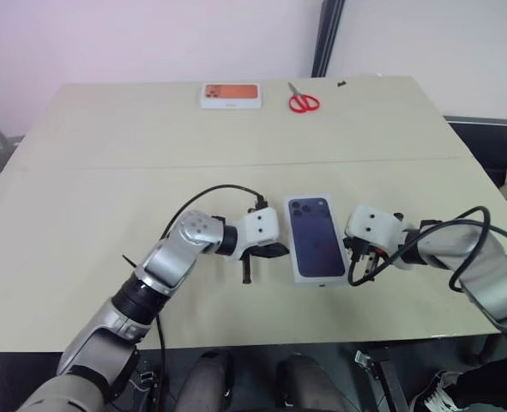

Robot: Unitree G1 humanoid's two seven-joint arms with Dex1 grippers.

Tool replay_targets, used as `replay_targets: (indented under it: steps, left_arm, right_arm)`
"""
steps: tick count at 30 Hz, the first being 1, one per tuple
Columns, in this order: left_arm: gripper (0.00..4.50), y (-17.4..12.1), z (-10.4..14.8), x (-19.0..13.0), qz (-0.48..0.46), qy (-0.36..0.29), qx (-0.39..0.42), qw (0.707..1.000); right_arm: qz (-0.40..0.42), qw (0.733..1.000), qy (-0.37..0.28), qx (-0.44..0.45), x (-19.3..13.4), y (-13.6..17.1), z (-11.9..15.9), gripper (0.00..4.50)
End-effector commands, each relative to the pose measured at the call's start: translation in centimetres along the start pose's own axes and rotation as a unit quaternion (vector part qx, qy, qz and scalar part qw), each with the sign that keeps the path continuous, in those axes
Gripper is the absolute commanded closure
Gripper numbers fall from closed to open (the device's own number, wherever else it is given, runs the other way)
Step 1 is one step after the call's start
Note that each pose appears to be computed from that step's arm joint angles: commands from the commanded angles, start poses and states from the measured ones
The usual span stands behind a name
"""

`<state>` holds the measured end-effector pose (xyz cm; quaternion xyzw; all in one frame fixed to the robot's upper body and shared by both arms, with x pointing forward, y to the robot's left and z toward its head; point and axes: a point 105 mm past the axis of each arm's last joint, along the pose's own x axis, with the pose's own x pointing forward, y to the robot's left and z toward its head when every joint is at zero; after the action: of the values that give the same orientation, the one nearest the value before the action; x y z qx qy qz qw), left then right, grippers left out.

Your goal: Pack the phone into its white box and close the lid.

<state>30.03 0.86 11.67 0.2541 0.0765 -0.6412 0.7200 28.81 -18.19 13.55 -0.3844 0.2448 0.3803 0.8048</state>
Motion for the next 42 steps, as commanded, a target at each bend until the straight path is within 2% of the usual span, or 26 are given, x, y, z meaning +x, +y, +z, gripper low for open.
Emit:
replay_targets:
  steps: [1, 16, 26, 30, 36, 42]
  left_arm:
    - [4.50, 0.3, 1.9, 0.0, 0.004, -0.027, 0.027, 0.999]
    - [4.50, -0.1, 1.5, 0.0, -0.005, -0.018, 0.028, 0.999]
    - [4.50, -1.0, 1.5, -0.7, -0.033, -0.014, 0.039, 0.999]
    - [4.50, 0.8, 2.2, -1.6, 0.005, -0.038, 0.020, 0.999]
    - [4.50, 4.1, 4.0, -2.2, 0.067, -0.077, 0.001, 0.995]
    - [4.50, 5.4, 3.0, 0.0, 0.076, -0.031, 0.017, 0.997]
  right_arm:
    - [-0.004, 1.000, -0.015, -0.002, -0.1, 0.0, 0.5, 4.47]
    - [0.005, 1.000, -0.008, 0.007, 0.2, 0.6, -0.3, 4.47]
    - [0.036, 0.999, -0.004, -0.029, -1.3, 1.5, -0.2, 4.47]
    - [-0.005, 0.999, 0.005, -0.038, -2.8, -0.8, -0.5, 4.47]
    - [0.011, 0.999, -0.050, -0.010, -5.1, -1.3, 0.8, 4.47]
    - [0.101, 0.991, -0.084, -0.003, -4.3, 2.8, 2.1, 4.47]
